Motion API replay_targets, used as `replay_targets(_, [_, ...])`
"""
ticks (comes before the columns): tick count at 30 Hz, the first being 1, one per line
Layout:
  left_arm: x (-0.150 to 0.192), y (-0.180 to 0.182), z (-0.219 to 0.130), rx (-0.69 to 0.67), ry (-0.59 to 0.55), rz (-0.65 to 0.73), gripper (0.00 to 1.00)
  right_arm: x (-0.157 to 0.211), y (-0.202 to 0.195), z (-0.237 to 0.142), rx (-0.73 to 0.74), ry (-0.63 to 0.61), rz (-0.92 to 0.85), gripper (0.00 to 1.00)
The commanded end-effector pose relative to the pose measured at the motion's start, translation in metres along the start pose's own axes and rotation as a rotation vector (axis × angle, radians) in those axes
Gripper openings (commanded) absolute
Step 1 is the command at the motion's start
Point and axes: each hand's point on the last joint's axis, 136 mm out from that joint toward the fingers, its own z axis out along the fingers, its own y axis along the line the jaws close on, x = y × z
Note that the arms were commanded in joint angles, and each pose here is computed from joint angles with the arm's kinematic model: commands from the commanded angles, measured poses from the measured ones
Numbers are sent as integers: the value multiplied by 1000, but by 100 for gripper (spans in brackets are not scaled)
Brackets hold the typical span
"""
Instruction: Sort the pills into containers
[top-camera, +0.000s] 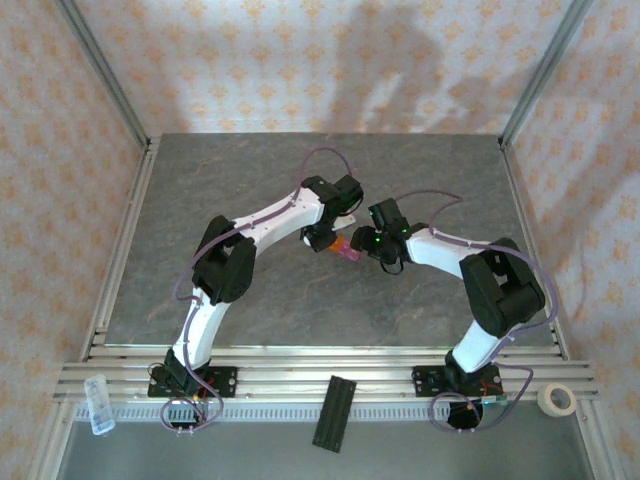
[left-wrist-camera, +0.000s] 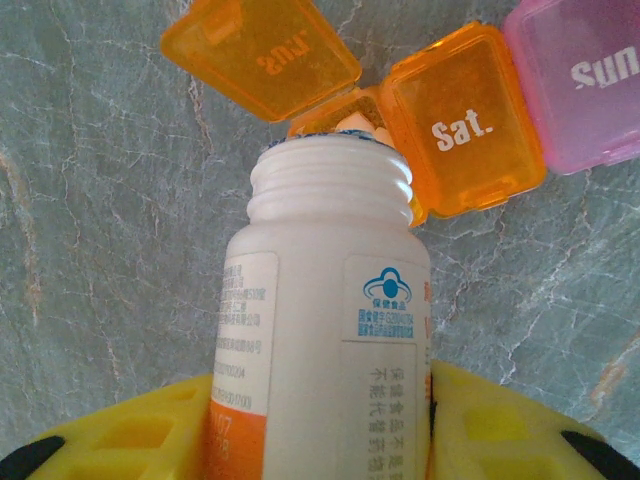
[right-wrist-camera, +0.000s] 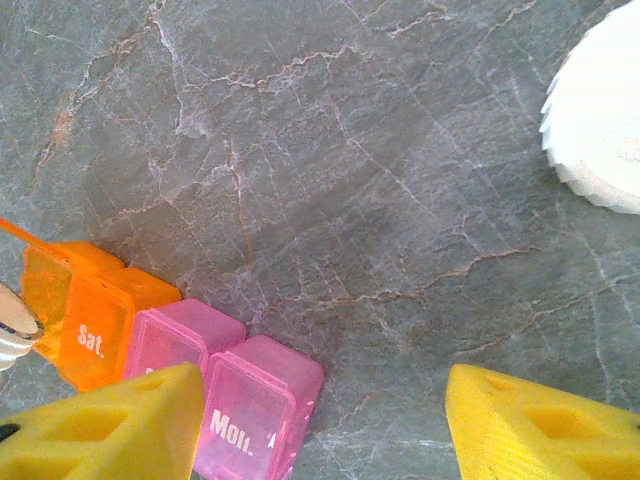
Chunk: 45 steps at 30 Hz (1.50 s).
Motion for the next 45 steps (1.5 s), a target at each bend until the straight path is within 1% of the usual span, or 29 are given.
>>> replay_targets(1, [4,-1,-9,-18,-11,21,0,-5,4,-5,9,-20,-7,65])
replay_targets(12, [6,-1,-9,-33,-87,-19,0,-8,4,-12,15,-32,-8,65])
replay_targets(23, [-2,10,-15,-57,-217,-109,0,-8,3,-16,20,-36,-9,65])
replay_targets(27, [-4,12,-19,-41,-276,-152,0,-9,3,-17,23,-37,-13,65])
replay_targets(30, [-3,8,-14,-14,-288,-164,0,-9,3,-17,28,-38,-14,65])
replay_targets(31, [-3,9,-23,-16,-314,-169,0,-9,3,-17,28,-37,-14,65])
replay_targets(36, [0,7,-23,-4,-346,-191,0,-11,4,-18,29,-41,-15,65])
replay_targets(40, [1,5,-26,9,-404,-223,0,-13,6,-21,30,-44,-19,65])
replay_targets(45, [-1,3,-35,26,-518,-266,0,-19,6,-29,43,-63,-24,65])
